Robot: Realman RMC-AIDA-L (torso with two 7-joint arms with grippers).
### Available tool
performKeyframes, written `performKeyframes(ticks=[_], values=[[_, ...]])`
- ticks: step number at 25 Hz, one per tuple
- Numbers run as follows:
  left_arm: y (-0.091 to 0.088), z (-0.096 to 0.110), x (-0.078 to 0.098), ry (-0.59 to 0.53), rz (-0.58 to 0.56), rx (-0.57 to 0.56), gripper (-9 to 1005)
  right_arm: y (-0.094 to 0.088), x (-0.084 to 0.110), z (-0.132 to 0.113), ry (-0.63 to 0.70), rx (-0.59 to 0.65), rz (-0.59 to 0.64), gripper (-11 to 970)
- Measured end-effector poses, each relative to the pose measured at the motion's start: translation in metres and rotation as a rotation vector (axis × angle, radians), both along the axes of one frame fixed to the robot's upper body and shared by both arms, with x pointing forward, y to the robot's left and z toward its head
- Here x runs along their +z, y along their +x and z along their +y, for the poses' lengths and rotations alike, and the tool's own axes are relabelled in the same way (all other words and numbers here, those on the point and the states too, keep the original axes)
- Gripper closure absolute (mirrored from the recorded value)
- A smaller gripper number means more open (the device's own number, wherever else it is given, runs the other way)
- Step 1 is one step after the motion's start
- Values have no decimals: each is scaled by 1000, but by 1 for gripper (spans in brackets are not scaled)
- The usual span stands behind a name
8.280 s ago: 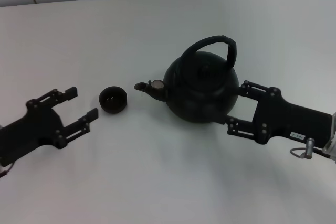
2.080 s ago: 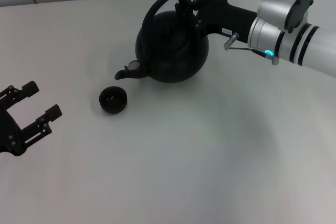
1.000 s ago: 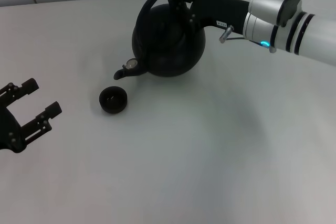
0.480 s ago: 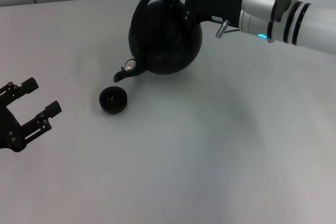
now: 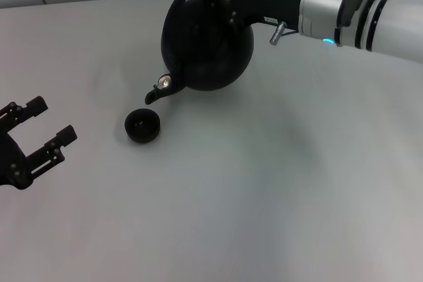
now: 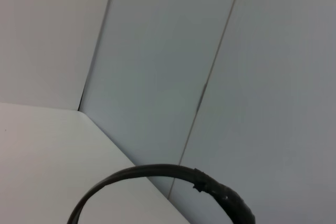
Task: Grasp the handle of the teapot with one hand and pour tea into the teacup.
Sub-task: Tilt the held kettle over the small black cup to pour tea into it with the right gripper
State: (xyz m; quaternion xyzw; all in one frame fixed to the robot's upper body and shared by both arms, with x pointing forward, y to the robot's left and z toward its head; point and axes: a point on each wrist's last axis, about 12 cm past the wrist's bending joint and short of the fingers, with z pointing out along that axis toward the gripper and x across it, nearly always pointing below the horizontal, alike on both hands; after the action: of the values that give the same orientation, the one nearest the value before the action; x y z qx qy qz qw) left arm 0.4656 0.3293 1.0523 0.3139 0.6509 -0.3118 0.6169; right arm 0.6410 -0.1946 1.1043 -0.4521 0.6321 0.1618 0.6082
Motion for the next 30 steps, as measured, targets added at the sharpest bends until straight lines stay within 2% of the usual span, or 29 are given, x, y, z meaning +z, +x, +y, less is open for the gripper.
performKeyframes(ticks=[18,24,30], values=[[0,0,0,-7,0,6,297,-1,2,4,-30,38,-38,851],[0,0,0,-7,-1,6,297,-1,5,-3,143,-66,-29,852],[1,0,0,-4,-3,6,298,-17,1,-11,326,-99,-12,852]])
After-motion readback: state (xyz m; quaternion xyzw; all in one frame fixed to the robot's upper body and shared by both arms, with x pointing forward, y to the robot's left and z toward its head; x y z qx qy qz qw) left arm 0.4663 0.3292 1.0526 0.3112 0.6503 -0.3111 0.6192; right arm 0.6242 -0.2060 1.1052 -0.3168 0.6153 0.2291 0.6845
